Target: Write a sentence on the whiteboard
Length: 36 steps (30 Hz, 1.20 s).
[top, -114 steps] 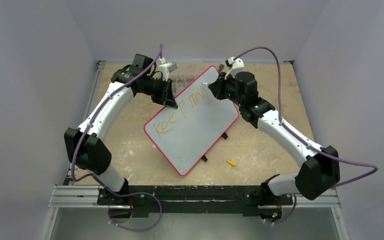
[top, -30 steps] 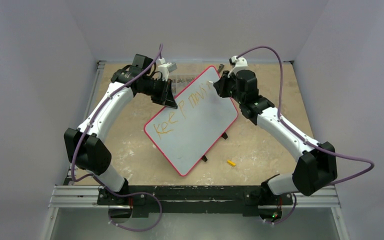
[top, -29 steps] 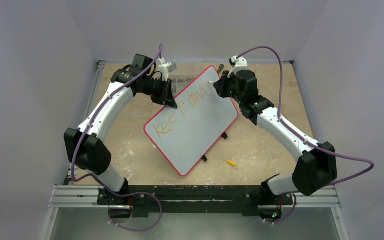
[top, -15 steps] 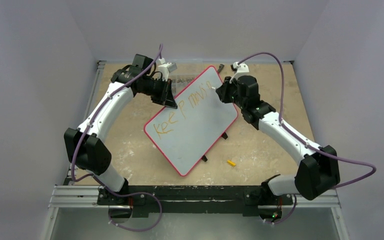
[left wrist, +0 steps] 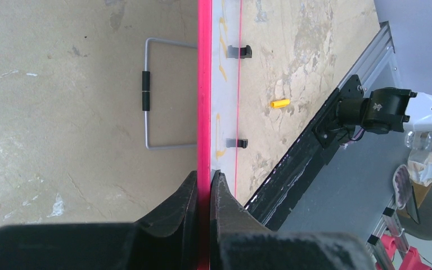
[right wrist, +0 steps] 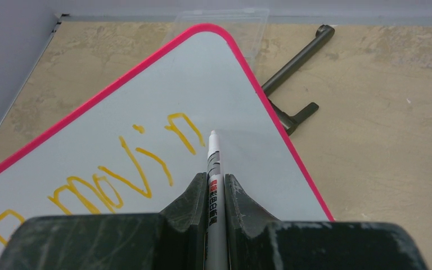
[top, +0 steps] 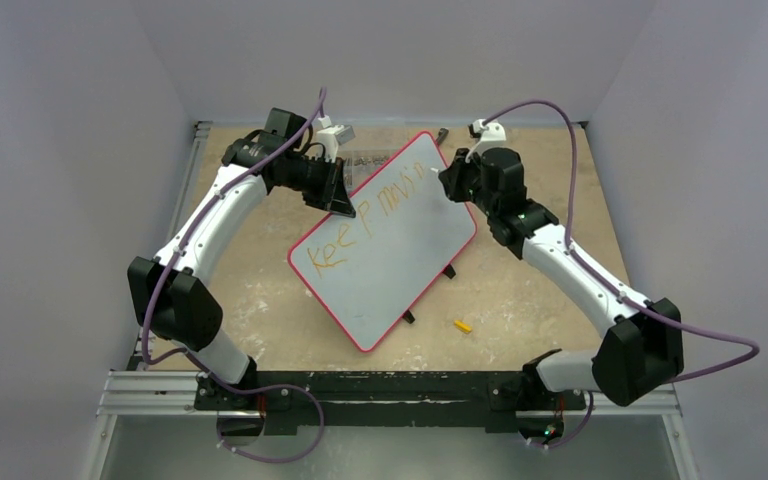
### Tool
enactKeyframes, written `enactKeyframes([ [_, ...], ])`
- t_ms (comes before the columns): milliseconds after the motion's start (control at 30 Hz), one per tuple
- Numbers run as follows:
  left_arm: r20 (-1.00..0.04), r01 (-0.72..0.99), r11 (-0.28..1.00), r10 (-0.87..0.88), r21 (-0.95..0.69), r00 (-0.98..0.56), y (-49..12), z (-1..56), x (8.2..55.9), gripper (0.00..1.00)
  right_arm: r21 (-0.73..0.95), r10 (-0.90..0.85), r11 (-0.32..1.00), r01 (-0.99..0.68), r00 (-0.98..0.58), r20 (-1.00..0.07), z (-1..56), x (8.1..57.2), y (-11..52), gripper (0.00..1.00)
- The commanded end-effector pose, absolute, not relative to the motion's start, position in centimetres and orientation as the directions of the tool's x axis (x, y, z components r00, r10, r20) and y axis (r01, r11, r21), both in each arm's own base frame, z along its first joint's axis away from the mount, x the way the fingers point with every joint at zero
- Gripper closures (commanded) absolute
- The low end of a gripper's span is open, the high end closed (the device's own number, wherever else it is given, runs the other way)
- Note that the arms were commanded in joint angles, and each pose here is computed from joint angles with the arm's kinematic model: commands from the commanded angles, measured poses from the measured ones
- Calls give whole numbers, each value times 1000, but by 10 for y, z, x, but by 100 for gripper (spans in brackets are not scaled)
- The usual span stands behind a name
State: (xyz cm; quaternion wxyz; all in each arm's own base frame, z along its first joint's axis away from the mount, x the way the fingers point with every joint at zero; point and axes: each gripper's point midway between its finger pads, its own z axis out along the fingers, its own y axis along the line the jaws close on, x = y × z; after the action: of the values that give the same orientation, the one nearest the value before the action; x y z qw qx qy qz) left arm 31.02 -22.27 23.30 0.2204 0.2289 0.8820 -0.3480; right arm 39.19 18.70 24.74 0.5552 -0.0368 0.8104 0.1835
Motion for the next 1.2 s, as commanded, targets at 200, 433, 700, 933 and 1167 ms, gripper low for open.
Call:
enactKeyframes([
  [200, -605, 615, 689, 316, -383, -731, -209, 230, 317, 100, 254, 183, 930, -266, -264, -947, 301, 417, 184, 100],
  [433, -602, 614, 690, 317, -383, -733, -209, 229, 318, 100, 257, 180, 924, -284, -268, -946, 303, 429, 193, 100],
  [700, -602, 612, 693, 316, -381, -733, -209, 229, 318, 100, 277, 174, 901, -334, -307, -936, 294, 430, 207, 100],
  [933, -603, 612, 694, 317, -379, -732, -208, 229, 319, 100, 288, 145, 870, -401, -351, -925, 279, 419, 218, 100],
  [1167, -605, 613, 694, 316, -378, -731, -209, 230, 319, 100, 290, 126, 874, -389, -397, -909, 253, 407, 213, 100],
])
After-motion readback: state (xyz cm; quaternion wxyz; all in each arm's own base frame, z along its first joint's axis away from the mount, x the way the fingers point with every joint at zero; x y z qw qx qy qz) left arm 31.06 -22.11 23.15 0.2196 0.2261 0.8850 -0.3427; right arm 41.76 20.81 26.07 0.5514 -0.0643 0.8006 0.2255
